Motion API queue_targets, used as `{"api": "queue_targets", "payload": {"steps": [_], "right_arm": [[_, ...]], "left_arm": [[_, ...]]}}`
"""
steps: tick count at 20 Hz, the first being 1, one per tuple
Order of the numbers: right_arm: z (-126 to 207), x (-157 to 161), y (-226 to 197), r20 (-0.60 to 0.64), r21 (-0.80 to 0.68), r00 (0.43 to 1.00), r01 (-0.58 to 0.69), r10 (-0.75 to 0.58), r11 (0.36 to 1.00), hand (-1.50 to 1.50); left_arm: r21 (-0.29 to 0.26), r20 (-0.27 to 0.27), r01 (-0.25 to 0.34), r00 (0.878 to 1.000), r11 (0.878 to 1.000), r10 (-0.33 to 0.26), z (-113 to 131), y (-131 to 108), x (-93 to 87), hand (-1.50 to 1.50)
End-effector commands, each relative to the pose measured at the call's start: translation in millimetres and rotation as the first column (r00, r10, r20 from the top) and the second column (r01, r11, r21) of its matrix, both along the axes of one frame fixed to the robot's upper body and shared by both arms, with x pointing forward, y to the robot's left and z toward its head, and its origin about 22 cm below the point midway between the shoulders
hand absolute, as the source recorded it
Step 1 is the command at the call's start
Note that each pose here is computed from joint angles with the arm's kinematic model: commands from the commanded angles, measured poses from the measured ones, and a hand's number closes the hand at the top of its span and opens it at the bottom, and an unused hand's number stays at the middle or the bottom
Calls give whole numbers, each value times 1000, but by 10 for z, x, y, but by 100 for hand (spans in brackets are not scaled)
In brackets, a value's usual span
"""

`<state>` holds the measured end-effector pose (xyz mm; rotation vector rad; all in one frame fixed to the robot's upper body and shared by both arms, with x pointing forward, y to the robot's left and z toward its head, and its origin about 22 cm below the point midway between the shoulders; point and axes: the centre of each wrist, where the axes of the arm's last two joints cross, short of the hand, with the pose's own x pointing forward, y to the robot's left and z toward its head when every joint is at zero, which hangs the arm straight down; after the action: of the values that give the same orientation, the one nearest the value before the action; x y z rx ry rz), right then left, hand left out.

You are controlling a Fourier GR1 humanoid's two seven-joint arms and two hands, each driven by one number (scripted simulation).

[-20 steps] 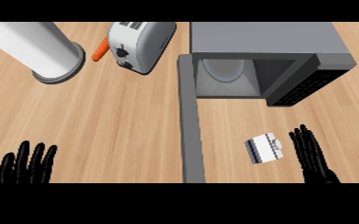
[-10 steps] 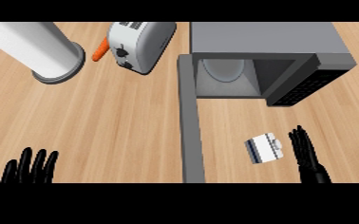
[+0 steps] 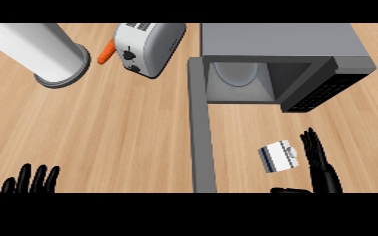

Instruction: Pick up the milk, place it into the microwave and close the microwave

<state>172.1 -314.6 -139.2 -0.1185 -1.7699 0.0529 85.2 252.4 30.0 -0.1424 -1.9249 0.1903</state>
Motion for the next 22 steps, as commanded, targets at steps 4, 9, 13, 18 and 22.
{"api": "queue_targets", "payload": {"steps": [4, 9, 13, 18, 22], "right_arm": [[-236, -116, -21, 12, -27, 1000, -6, 6, 1000, -150], [-338, 102, 128, 3, -51, 999, -53, 53, 997, -150], [-347, 117, 182, 56, -13, 995, -77, 78, 997, -150], [-324, 248, 55, 24, 17, 996, -82, 82, 996, -150], [-327, 428, 425, 9, 35, 997, -74, 74, 997, -150]], "left_arm": [[3, -6, -23, 1000, 1000, 23, 161, 153, 51, -150], [-7, -3, -3, 1000, 1000, 3, 1, 91, -156, -150], [-1, -12, 4, 1000, 1000, -4, 103, 34, -29, -150], [-9, -3, 12, 1000, 1000, -12, -185, -27, -130, -150], [-7, -8, 4, 1000, 1000, -4, -160, 64, 40, -150]]}}
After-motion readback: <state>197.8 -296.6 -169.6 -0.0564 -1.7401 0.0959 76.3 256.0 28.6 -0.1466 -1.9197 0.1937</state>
